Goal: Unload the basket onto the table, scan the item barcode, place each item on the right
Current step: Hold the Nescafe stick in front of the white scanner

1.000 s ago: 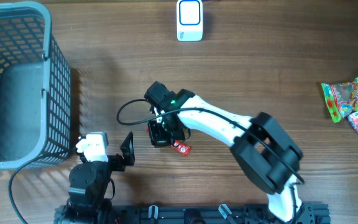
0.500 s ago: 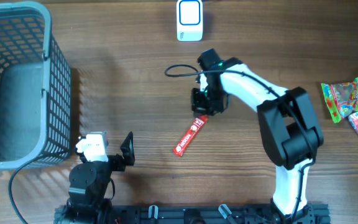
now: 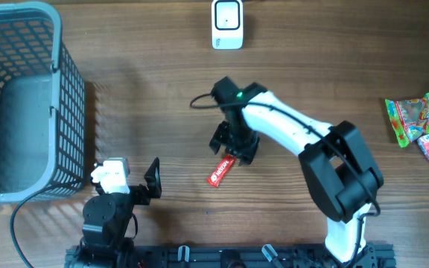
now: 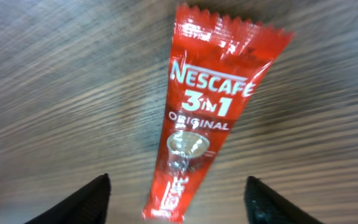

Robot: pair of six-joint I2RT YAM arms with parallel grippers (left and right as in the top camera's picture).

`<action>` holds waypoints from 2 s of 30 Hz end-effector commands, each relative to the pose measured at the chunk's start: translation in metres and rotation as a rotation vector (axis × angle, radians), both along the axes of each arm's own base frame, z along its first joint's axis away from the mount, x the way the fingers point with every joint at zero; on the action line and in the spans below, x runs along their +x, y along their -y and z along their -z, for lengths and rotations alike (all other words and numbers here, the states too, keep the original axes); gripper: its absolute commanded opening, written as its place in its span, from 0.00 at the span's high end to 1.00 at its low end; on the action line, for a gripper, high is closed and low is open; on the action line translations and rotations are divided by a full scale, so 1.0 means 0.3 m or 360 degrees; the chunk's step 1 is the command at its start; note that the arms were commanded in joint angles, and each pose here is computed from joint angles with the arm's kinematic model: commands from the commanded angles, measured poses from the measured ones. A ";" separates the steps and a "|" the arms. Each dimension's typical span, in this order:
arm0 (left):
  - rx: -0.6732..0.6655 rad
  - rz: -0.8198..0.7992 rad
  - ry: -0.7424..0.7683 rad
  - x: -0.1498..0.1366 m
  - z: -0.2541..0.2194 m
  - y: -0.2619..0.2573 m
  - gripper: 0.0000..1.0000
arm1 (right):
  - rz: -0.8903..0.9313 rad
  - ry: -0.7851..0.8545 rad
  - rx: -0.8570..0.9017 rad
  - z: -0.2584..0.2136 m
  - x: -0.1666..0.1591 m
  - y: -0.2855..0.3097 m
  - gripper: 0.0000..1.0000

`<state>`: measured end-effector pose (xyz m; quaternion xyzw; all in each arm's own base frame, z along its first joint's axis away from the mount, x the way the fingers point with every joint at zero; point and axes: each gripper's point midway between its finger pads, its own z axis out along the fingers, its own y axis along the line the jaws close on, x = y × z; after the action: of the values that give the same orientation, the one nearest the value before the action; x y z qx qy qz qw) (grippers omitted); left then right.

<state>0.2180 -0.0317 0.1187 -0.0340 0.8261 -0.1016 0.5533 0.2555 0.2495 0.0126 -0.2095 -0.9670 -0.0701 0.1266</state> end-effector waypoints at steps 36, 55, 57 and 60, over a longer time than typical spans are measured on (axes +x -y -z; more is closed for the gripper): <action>-0.0007 -0.0010 0.0001 0.001 0.004 -0.003 0.00 | -0.2588 0.2622 0.2428 -0.893 0.167 -0.294 0.96; -0.0007 -0.0010 0.0001 0.001 0.004 -0.003 0.00 | -0.3323 0.4074 0.1365 -0.866 0.259 -0.329 0.96; -0.0007 -0.0010 0.0001 0.001 0.004 -0.003 0.00 | -0.3442 0.4279 0.1183 -0.879 0.251 -0.330 0.96; -0.0007 -0.0010 0.0001 0.001 0.004 -0.003 0.00 | -0.3586 0.4579 0.0838 -0.911 0.245 -0.327 0.96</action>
<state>0.2180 -0.0318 0.1177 -0.0338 0.8268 -0.1015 0.5522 0.3289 0.3481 0.2760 -0.6999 0.0125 0.2641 0.6635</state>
